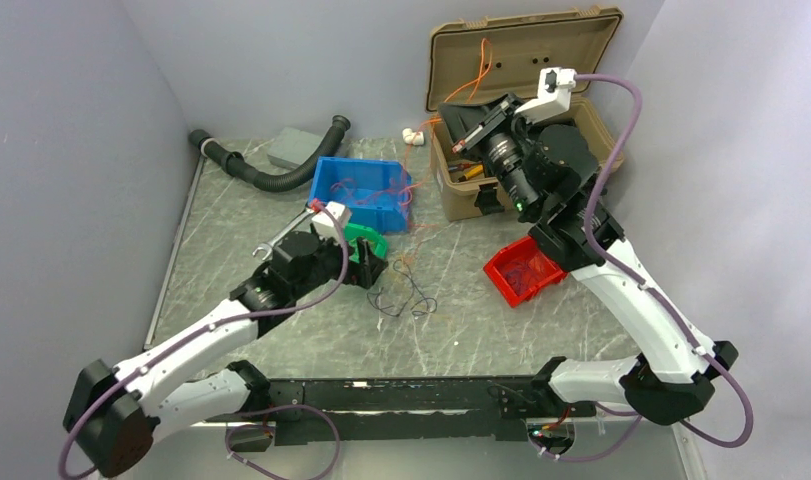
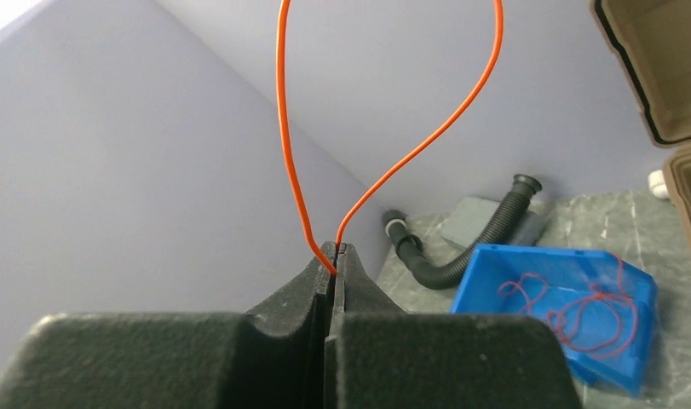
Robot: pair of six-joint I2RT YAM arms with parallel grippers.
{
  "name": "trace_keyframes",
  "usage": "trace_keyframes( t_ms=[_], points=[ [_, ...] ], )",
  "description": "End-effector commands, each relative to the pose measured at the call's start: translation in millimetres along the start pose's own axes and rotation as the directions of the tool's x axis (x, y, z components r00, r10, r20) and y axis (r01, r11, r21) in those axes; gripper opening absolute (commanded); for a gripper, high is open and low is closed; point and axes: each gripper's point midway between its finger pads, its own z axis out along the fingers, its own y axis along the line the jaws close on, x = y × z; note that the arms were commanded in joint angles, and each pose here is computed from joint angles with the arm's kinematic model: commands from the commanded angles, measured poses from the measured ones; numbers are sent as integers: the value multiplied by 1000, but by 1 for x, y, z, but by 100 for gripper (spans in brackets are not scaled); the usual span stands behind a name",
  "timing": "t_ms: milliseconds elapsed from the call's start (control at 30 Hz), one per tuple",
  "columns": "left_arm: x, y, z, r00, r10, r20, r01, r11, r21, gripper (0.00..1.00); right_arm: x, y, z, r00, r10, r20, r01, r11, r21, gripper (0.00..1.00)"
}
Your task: Untangle the cables
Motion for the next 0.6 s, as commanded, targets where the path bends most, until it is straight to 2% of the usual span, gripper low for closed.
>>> trace_keyframes(
  t_ms=[0,133,233,300,433,567],
  points=[
    [-44,-24,31,984,55,171,-73,992,99,98,-35,34,-18,997,58,45,-53,993,-105,0],
    [-56,-55,63,973,99,207,-140,971,194,98,-49,44,-30,993,99,61,-90,986,-140,0],
    [-39,-68,92,988,102,118,-124,973,197,94,-62,49,-34,991,94,93,-80,986,-144,0],
    [-22,-64,101,995,62,73,-72,987,145,91,-67,48,-32,991,76,112,-61,990,-129,0],
    [1,-44,80,990,-67,124,53,993,110,93,-65,42,-19,990,41,132,-29,995,-91,0],
    [20,-18,44,992,-86,96,86,996,11,94,-53,33,0,991,14,136,-5,998,-70,0]
  ],
)
